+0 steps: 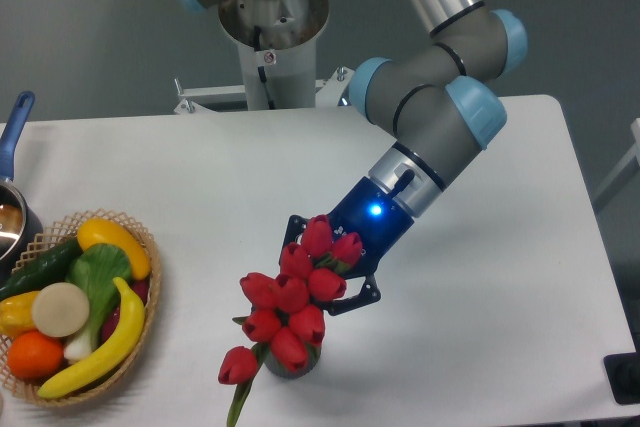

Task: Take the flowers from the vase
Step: 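Close the gripper on the tulip stems, then lift the gripped tulips up out of the gray vase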

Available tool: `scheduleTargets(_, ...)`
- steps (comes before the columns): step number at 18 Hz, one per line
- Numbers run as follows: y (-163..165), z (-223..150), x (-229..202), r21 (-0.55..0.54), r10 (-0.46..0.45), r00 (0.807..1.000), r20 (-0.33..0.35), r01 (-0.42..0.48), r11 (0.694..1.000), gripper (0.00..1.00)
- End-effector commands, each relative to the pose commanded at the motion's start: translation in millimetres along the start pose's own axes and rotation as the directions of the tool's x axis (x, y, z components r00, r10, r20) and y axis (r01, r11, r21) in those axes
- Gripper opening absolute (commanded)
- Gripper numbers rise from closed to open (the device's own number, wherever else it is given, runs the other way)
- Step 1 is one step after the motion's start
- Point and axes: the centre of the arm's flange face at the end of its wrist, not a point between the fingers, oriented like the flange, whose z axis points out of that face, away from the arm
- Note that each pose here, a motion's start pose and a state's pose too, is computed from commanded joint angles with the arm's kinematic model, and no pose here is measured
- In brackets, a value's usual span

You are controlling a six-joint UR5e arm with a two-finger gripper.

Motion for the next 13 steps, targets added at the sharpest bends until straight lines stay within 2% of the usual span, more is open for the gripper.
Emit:
scheduleTargets(7,-22.4,-19.4,12.0,0.04,-0.014,1.0,0.001,0.014,0.999,0.0)
scheduleTargets(13,-55.5,-27.9,22.0,0.08,0.027,1.0,-0.013,-0.026,0.996,0.0)
